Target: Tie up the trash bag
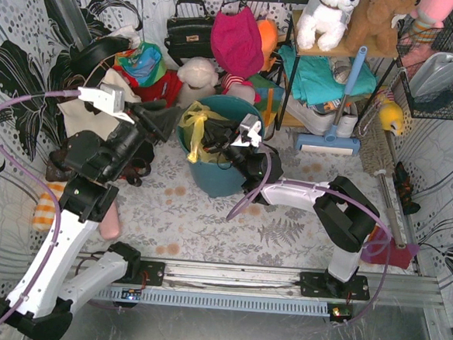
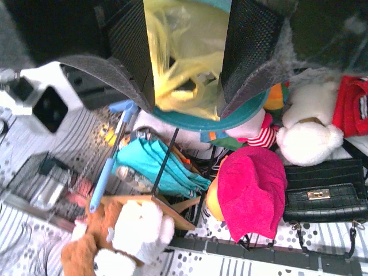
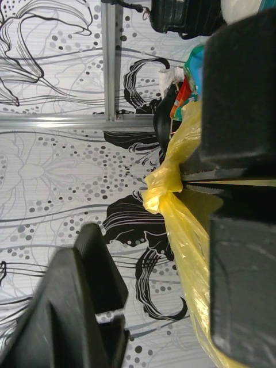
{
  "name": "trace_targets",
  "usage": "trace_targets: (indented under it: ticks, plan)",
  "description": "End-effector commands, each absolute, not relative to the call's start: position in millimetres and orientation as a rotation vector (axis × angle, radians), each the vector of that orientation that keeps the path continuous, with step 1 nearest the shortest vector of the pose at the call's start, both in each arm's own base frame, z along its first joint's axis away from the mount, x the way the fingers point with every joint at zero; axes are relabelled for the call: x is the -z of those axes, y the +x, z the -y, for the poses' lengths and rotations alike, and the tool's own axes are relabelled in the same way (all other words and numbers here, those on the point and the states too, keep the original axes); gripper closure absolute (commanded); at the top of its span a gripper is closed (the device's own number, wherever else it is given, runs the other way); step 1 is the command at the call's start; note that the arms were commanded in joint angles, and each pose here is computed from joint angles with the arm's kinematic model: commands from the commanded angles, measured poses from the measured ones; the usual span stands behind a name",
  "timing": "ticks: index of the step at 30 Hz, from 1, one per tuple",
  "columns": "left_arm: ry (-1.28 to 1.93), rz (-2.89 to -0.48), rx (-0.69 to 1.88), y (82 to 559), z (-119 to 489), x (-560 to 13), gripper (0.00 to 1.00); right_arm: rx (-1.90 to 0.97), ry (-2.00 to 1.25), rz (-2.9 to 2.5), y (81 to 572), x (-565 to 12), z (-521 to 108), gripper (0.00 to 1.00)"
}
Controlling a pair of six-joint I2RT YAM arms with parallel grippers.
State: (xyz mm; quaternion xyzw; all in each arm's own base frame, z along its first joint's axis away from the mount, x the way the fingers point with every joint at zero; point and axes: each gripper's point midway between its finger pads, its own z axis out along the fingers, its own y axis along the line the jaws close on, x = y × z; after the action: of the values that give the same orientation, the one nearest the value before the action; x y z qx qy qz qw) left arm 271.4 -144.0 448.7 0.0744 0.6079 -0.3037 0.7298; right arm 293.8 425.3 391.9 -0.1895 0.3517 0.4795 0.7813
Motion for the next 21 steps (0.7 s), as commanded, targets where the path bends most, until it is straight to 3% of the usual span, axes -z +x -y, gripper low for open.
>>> trace_targets:
  ticks: [1,9,21]
  plan:
    - [-0.039,-1.333,0.76,291,142,-471,0.45,-1.043,-0.408,-0.587,272,-435,-408,1.0]
    - [0.006,-1.487,0.824,315,170,-439,0.42,-1.022,-0.391,-0.592,276,-435,-405,1.0]
    - [0.06,-1.587,0.987,300,202,-398,0.41,-0.995,-0.394,-0.578,278,-437,-407,1.0]
